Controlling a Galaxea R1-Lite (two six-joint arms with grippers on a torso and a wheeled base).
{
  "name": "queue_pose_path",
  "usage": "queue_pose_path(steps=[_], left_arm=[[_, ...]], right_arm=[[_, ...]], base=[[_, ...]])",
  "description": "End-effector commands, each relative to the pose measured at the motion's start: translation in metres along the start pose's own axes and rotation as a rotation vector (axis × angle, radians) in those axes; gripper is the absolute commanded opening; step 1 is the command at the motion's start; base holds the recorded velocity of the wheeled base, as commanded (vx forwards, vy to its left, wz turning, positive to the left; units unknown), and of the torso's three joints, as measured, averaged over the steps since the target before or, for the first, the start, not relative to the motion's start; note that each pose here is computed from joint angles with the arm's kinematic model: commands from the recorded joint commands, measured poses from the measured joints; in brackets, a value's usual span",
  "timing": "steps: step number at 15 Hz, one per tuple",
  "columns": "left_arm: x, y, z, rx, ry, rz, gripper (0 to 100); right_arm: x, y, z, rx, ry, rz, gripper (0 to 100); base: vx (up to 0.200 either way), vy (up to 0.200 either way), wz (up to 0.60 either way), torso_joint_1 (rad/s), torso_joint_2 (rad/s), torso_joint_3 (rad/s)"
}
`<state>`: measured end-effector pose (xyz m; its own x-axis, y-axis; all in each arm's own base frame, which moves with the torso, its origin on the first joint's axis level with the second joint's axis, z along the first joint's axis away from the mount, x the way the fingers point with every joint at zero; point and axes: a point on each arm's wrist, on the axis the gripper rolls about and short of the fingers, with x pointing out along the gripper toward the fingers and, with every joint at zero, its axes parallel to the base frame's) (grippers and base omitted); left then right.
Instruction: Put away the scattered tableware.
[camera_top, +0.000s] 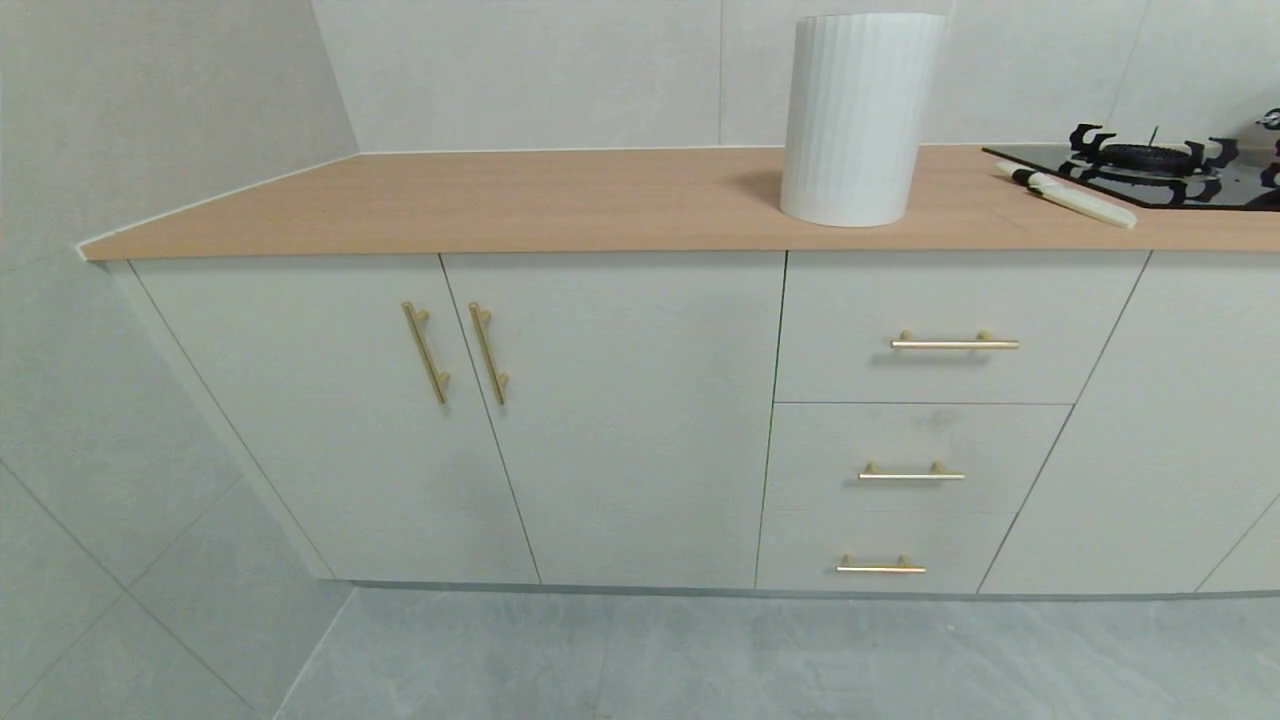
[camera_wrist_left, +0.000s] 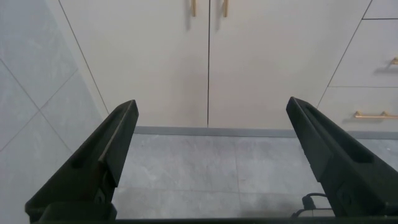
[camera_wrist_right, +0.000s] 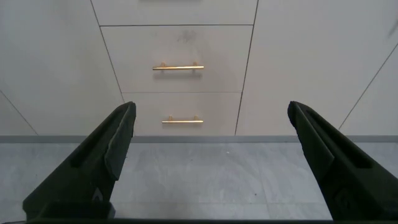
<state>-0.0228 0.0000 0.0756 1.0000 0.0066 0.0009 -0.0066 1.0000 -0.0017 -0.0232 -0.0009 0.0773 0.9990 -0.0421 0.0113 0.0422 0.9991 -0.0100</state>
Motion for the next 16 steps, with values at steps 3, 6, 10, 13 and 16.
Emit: queue_pose_path(steps=[3, 6, 10, 13, 16], left_arm=[[0.0, 0.0, -0.0001, 0.002, 0.001, 0.001, 100], [0.0, 0.0, 0.0001, 0.0, -0.001, 0.001, 100], [0.0, 0.0, -0.0001, 0.002, 0.001, 0.001, 100], [0.0, 0.0, 0.0001, 0.003, -0.001, 0.001, 100], [0.0, 0.0, 0.0001, 0.002, -0.001, 0.001, 100]], right_arm=[[0.0003, 0.0, -0.0011, 0.001, 0.007, -0.001, 100], [0.0004, 0.0, -0.0011, 0.001, 0.008, -0.001, 100], [0.0005, 0.0, -0.0015, 0.001, 0.01, -0.001, 100], [0.0004, 0.0, -0.0011, -0.001, 0.008, -0.001, 100], [0.0004, 0.0, -0.0011, -0.001, 0.008, -0.001, 100]], base=[[0.0, 0.0, 0.0, 0.0, 0.0, 0.0], [0.0, 0.0, 0.0, 0.0, 0.0, 0.0], [0.05, 0.0, 0.0, 0.002, 0.0, 0.001], [0.2, 0.0, 0.0, 0.007, 0.0, -0.002], [0.2, 0.0, 0.0, 0.002, 0.0, 0.001]])
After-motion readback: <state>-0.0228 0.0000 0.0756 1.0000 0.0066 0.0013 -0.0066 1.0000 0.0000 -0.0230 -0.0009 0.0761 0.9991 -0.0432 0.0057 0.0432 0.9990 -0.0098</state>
